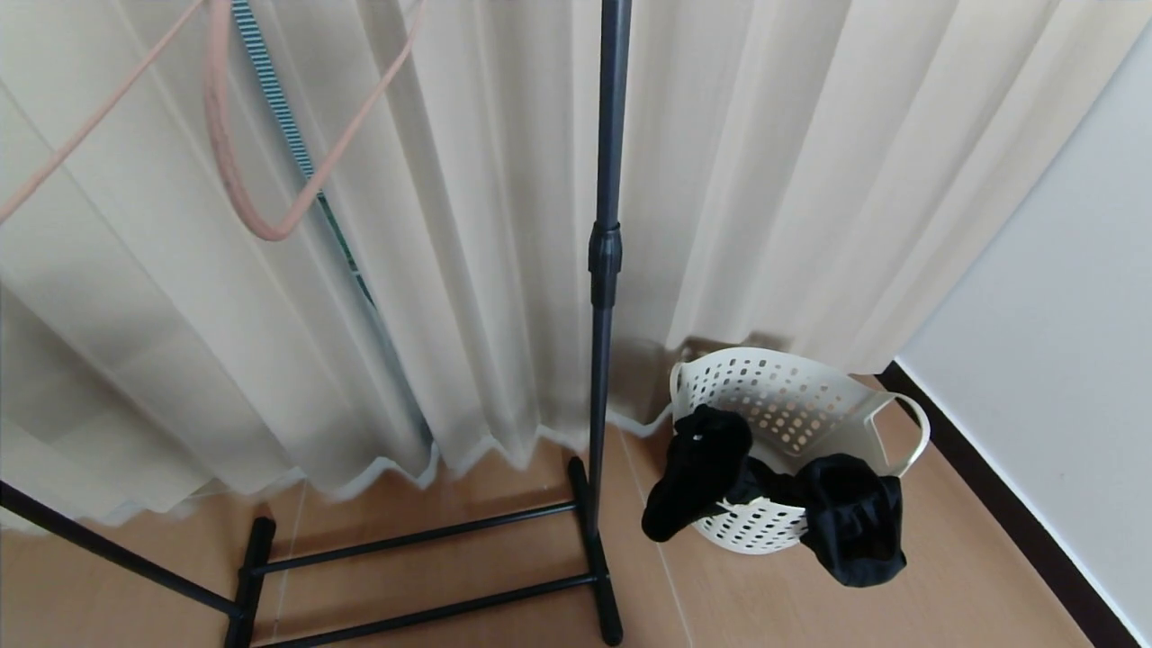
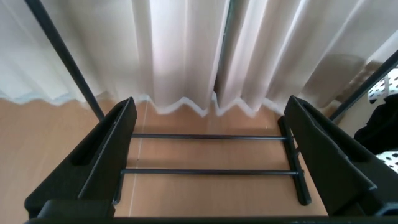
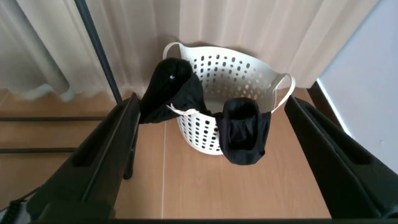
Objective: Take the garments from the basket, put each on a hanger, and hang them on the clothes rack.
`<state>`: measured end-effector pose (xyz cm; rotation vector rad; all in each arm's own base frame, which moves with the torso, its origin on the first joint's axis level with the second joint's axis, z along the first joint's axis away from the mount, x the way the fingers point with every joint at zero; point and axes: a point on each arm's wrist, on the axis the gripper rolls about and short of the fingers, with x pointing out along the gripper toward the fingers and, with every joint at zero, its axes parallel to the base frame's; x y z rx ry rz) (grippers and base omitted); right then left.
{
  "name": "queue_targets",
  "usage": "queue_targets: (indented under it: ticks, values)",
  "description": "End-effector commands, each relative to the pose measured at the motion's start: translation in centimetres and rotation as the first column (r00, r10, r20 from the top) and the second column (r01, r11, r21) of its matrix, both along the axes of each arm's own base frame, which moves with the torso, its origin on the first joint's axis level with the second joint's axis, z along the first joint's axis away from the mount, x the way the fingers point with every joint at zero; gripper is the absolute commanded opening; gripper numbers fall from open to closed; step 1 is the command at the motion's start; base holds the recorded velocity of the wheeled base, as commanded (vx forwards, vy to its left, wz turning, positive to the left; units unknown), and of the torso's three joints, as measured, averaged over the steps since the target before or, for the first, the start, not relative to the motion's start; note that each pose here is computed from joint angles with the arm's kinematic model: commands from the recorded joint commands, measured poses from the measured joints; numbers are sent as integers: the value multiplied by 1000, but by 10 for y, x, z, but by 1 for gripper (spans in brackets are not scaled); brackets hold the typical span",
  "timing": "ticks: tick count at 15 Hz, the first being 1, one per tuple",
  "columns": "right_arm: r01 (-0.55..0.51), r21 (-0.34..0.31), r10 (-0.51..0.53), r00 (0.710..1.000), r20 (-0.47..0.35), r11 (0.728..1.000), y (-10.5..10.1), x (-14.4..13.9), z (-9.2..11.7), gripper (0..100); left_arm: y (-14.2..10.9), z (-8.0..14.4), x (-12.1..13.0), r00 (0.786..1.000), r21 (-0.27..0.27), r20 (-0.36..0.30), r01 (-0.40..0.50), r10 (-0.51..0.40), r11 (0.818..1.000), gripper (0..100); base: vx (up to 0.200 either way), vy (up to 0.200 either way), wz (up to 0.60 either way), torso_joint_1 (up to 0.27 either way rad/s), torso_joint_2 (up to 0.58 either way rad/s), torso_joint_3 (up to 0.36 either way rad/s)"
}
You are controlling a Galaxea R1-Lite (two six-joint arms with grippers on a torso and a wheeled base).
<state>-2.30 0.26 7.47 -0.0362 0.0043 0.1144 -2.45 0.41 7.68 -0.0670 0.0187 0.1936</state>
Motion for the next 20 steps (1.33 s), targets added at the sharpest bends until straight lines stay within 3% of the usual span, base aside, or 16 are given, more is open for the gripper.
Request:
queue_targets:
  ticks: [1,20]
  values:
    - [-2,0,2,1000,-1,1000,0,0,0,100,0,0,0,1000,1,-2,-1,1,1000,100,0,0,0,7,2,-203]
    - [-1,1,1,1000,-1,1000,0,0,0,100,0,0,0,1000,1,-2,-1,1,1000,100,0,0,0,3,0,-198]
